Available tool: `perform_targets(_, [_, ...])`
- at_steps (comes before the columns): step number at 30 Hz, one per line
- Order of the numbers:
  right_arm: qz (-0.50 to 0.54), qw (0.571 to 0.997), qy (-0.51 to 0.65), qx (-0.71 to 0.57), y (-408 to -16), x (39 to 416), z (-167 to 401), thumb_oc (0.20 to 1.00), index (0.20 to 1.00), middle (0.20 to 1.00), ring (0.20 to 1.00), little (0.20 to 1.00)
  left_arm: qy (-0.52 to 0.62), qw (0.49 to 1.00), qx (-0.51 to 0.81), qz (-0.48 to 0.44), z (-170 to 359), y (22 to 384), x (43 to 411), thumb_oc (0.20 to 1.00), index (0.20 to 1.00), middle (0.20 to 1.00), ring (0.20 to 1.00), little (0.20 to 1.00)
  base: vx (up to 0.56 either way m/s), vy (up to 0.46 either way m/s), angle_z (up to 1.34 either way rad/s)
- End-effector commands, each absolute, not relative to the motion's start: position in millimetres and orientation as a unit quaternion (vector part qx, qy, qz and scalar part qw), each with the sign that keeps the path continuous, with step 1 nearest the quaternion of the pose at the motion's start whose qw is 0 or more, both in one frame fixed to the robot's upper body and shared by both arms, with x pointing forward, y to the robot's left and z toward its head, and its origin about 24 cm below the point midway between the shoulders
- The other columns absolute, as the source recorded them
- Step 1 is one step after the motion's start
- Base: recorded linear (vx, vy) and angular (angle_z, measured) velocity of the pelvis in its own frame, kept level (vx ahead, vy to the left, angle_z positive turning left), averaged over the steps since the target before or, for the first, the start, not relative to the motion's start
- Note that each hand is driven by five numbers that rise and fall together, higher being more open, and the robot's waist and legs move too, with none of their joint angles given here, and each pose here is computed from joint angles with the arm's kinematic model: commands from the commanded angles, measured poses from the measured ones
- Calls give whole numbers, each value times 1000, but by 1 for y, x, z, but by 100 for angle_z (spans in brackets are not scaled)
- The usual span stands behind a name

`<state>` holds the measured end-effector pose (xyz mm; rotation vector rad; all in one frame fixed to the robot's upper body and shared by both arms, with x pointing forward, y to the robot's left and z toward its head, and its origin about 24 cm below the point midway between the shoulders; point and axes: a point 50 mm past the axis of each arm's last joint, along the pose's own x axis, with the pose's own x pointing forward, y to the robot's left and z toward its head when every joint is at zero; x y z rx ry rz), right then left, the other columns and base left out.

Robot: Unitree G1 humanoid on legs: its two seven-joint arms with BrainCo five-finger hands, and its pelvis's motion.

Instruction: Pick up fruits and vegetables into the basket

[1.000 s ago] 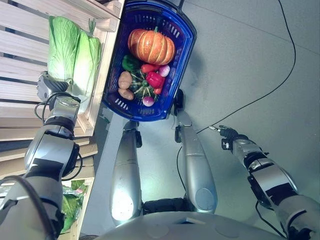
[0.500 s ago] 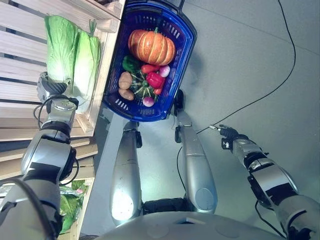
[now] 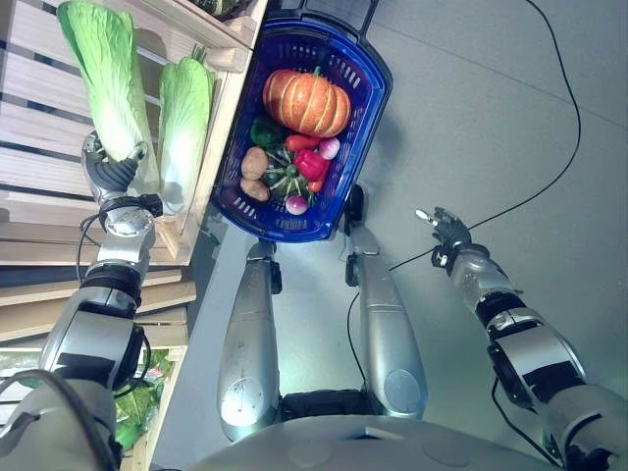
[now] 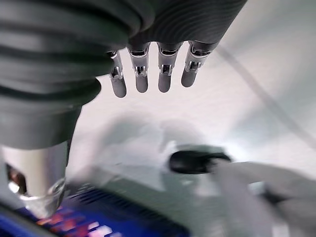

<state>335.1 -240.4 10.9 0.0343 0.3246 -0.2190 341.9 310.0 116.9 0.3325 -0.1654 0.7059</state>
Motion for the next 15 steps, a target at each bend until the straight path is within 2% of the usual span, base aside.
perform_targets(1, [-152, 981, 116, 24, -262, 328, 22, 1000, 1000, 1000, 1000, 1000, -158, 922, 141, 323, 133, 287, 346, 200, 200, 200, 200, 200, 0, 0, 0])
perform_targets(15, [-84, 993, -55, 65, -223, 336, 82, 1000, 1000, 1000, 1000, 1000, -286, 903, 251, 200, 168, 235, 345, 200, 200, 200, 200, 200, 0, 0, 0])
